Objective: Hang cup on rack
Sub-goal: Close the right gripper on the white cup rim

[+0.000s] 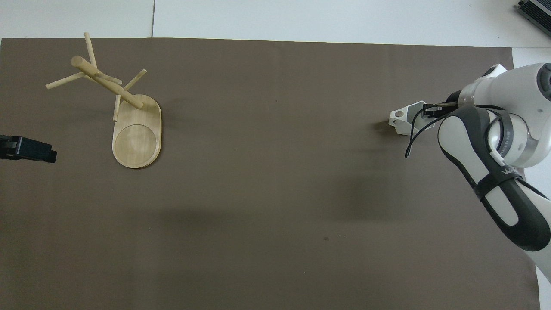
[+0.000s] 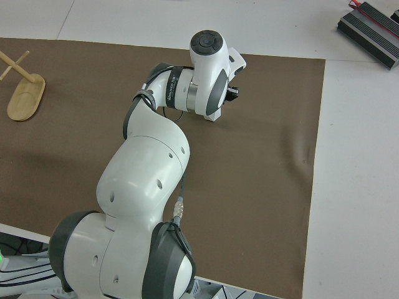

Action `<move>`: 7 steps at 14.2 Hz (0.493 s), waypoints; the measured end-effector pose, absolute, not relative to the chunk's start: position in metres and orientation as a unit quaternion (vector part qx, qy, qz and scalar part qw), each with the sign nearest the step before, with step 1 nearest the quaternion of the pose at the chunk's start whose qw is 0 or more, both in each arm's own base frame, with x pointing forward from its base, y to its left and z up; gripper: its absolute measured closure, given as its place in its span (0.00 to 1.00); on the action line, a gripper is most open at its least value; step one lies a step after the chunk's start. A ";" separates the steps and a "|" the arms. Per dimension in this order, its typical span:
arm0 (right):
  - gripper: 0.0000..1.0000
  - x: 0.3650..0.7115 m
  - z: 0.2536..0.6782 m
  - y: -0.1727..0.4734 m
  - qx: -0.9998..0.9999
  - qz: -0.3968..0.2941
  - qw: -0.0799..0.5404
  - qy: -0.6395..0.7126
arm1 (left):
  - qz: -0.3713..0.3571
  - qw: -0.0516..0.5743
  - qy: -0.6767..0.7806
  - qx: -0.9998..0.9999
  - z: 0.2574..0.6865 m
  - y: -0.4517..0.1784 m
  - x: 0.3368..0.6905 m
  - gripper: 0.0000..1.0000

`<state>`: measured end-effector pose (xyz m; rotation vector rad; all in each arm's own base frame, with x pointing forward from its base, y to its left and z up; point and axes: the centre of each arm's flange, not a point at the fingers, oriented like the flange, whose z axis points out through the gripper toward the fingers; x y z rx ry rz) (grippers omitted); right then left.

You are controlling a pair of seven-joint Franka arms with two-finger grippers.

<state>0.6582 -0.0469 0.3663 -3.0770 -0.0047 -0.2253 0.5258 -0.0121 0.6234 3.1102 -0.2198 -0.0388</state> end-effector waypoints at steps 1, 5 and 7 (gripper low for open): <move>0.77 0.658 0.367 -0.047 -0.997 -0.073 0.028 -0.002 | -0.013 0.012 -0.071 0.997 0.623 -0.012 0.525 0.00; 0.91 0.658 0.368 -0.045 -0.997 -0.074 0.029 -0.003 | -0.013 0.012 -0.067 0.998 0.623 -0.013 0.524 0.00; 0.92 0.659 0.368 -0.044 -0.997 -0.074 0.029 -0.004 | -0.015 0.011 -0.063 0.998 0.622 -0.013 0.523 0.00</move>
